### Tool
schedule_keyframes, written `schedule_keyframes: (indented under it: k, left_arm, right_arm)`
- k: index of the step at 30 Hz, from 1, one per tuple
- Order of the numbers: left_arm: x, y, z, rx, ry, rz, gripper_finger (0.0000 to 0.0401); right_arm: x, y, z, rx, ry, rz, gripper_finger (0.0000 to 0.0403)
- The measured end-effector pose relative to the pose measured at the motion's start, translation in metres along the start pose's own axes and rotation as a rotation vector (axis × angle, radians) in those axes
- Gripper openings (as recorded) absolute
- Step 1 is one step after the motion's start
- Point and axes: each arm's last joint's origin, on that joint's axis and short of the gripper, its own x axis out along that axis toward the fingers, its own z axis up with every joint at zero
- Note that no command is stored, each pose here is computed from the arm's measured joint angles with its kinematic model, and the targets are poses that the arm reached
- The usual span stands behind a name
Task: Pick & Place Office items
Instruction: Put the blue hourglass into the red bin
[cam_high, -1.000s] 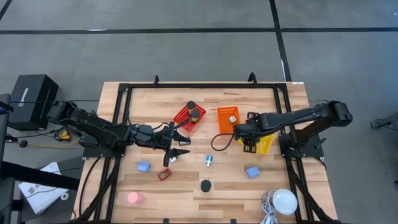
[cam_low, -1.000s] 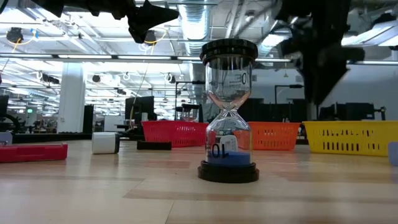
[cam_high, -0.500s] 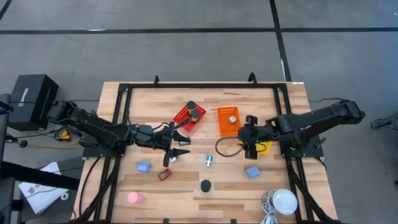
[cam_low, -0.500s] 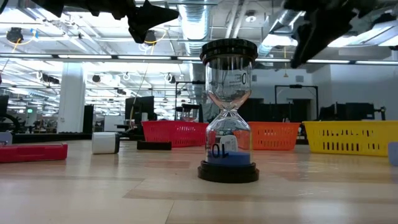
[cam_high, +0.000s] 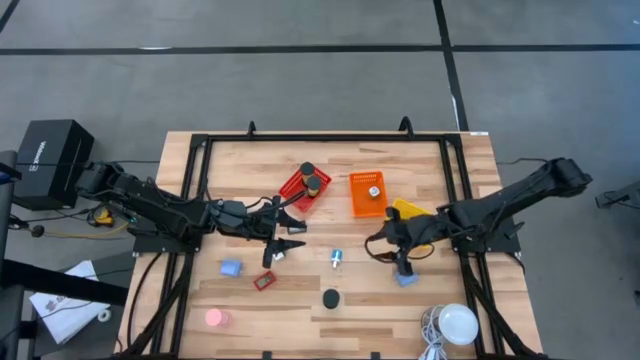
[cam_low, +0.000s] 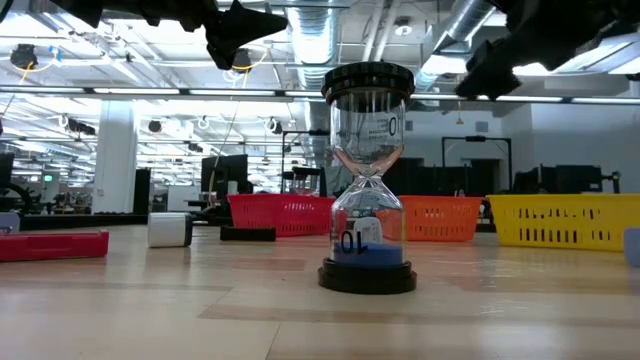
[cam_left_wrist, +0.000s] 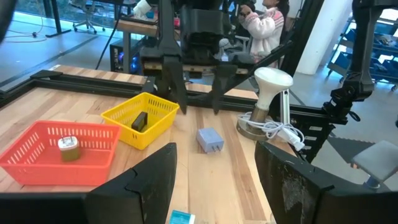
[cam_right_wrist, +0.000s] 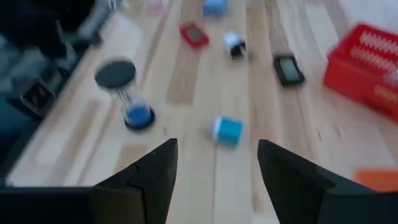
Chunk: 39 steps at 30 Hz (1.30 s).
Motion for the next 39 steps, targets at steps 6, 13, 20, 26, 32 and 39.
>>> schedule_keyframes:
  k: [6,13,20,26,32,39]
  left_arm:
    - [0.0,0.0,0.0,0.0,0.0,0.0,0.0214]
    - [0.0,0.0,0.0,0.0,0.0,0.0,0.0214]
    - [0.0,0.0,0.0,-0.001,-0.002,0.0,0.0214]
    - [0.0,0.0,0.0,-0.001,-0.003,-0.001,0.0214]
    - [0.0,0.0,0.001,-0.001,-0.006,-0.001,0.0214]
    - [0.0,0.0,0.001,-0.001,-0.006,-0.001,0.0214]
  right_arm:
    - [0.024,0.001,-0.014,0.071,0.066,-0.01,0.0214]
    - [0.051,-0.001,-0.028,0.037,0.185,0.046,0.0213]
    - [0.068,0.013,-0.009,-0.123,0.013,0.18,0.0209]
    - [0.083,0.019,0.008,-0.146,-0.105,0.211,0.0232]
    - [0.112,0.029,0.013,-0.153,-0.119,0.297,0.0258]
    - [0.139,0.055,0.021,-0.209,-0.11,0.365,0.0262]
